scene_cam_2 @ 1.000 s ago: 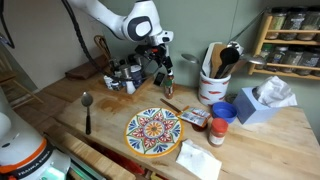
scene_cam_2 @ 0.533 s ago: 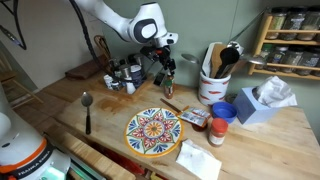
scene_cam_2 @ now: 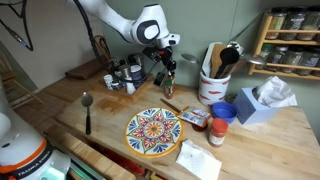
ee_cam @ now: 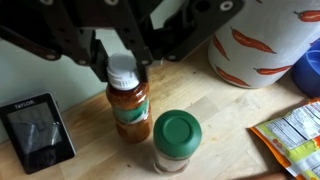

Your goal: Put the brown bottle onto the wooden tray

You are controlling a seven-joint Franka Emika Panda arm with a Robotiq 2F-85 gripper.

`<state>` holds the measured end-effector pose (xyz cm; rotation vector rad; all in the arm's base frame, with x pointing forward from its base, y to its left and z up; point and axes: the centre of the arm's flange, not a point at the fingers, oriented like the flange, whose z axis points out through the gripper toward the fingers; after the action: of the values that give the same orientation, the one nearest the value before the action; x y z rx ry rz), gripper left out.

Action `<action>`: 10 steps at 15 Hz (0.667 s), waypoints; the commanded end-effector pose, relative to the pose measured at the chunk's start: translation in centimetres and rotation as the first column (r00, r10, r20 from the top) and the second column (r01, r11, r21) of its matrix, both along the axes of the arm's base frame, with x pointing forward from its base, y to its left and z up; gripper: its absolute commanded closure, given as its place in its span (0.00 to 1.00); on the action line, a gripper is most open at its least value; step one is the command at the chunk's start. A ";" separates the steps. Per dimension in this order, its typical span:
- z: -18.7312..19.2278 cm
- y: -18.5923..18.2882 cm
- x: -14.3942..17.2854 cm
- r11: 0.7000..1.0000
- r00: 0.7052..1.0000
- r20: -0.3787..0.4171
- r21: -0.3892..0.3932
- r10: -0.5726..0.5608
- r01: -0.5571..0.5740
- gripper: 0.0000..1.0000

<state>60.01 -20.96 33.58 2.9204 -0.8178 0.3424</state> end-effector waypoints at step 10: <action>11.3 4.8 -8.3 0.967 0.965 0.066 -0.025 0.253 -0.252 0.92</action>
<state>56.63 -18.78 41.17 2.9833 -0.6084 0.3906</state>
